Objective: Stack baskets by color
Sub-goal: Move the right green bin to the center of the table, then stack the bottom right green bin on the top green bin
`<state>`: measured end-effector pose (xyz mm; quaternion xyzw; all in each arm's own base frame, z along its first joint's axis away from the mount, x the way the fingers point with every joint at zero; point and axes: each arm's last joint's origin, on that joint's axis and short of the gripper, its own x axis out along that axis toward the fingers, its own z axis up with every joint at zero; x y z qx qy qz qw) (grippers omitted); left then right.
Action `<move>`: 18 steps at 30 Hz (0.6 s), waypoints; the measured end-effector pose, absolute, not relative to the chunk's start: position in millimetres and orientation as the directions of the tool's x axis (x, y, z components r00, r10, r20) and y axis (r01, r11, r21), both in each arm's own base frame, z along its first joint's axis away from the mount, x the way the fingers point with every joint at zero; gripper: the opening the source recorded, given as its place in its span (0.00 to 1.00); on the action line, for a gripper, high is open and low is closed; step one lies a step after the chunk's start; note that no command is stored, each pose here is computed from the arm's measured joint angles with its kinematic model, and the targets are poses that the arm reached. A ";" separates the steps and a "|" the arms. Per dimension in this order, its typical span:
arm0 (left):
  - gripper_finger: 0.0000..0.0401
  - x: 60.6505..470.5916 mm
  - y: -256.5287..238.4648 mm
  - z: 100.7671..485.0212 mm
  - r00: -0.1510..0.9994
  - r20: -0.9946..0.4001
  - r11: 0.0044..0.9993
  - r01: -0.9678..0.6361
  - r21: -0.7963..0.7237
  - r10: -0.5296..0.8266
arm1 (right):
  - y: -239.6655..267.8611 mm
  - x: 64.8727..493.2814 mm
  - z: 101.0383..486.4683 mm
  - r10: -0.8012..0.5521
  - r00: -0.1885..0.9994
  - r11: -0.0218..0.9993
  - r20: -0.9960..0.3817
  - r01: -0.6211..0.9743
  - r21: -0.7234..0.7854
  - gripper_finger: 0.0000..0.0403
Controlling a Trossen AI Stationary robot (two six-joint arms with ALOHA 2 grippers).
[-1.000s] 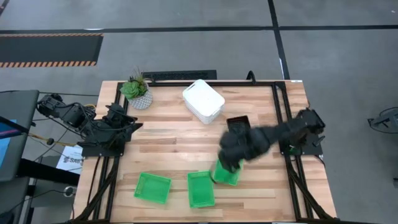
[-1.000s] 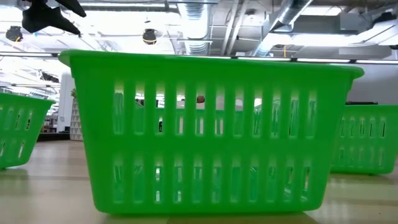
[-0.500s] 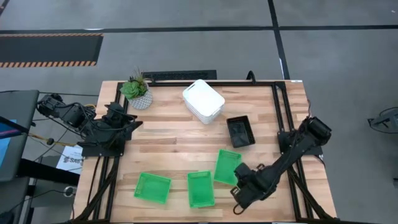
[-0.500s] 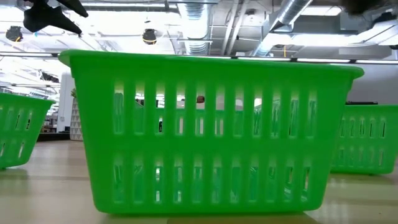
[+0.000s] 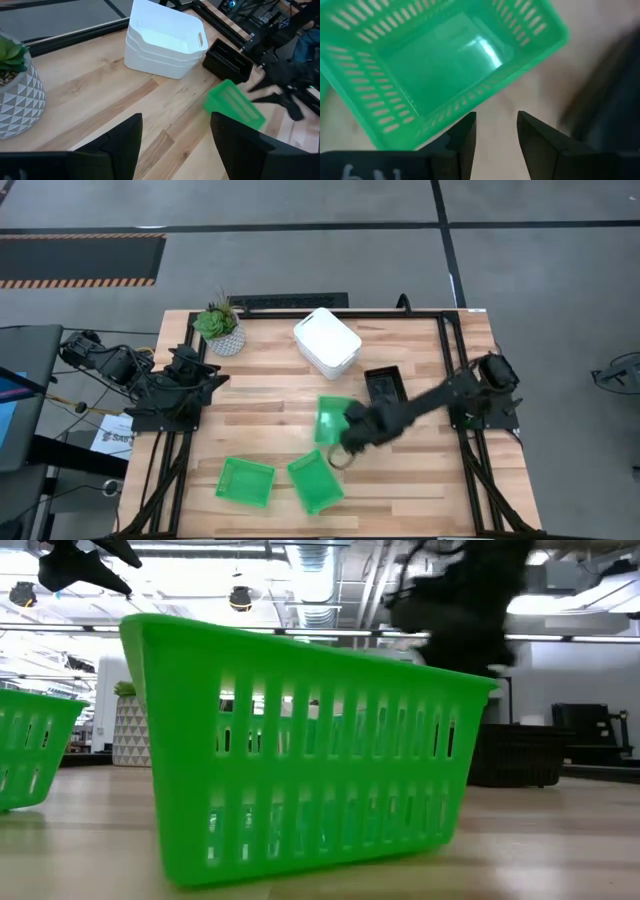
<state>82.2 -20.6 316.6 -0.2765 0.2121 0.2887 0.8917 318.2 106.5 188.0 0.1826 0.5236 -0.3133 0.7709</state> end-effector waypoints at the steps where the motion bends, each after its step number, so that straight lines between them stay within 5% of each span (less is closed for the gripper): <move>1: 0.56 82.2 -20.6 316.6 0.743 -0.538 0.680 -0.632 -0.371 0.398 | 95.8 324.1 188.6 -0.305 0.271 0.749 -0.913 0.661 -0.054 0.41; 8: 0.56 82.2 -20.7 316.6 0.744 -0.538 0.681 -0.632 -0.371 0.397 | 41.8 342.2 192.9 -0.324 0.295 0.742 -0.899 0.668 -0.048 0.41; 18: 0.56 82.1 -20.8 316.5 0.744 -0.542 0.693 -0.625 -0.358 0.391 | 106.8 360.7 207.0 0.011 0.575 0.704 -0.818 0.576 0.415 0.41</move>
